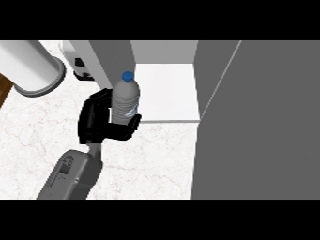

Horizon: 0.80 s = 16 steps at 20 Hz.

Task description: Pick up the bottled water, place it into the cabinet and close the cabinet

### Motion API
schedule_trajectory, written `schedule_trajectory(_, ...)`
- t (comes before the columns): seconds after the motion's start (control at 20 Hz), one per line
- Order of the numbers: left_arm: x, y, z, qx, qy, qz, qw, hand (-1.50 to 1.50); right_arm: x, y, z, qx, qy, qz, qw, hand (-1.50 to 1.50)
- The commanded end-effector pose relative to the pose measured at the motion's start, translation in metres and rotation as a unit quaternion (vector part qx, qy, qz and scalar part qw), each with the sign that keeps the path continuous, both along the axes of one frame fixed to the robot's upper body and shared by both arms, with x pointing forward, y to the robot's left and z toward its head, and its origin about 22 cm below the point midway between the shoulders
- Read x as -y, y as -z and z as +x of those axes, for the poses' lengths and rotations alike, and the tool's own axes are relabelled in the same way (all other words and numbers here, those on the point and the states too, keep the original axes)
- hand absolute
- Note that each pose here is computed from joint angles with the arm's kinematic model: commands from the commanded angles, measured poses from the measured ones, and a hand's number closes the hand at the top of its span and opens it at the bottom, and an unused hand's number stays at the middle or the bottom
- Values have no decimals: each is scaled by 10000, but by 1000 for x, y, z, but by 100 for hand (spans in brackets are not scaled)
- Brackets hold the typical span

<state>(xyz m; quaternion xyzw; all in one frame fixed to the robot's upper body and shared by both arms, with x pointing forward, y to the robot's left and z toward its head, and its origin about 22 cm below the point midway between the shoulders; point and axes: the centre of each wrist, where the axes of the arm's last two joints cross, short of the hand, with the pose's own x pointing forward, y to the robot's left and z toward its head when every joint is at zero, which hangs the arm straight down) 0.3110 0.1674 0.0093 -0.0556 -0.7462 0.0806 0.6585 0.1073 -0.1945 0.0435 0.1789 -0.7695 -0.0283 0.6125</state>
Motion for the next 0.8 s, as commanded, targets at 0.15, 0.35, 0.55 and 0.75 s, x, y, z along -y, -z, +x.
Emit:
schedule_trajectory(0.15,61,-63,46,487,220,557,9970,150,-2,-3,8,61,-111,-34,9999,-150)
schedule_trajectory(0.35,54,-66,49,532,-169,837,9949,150,-5,9,7,54,-229,57,9997,-150)
schedule_trajectory(0.55,52,-52,46,406,-415,1107,9922,150,-6,-2,12,167,-305,73,9994,-150)
schedule_trajectory(0.75,24,-47,50,295,-646,1476,9865,150,-10,1,8,89,-391,37,9992,-150)
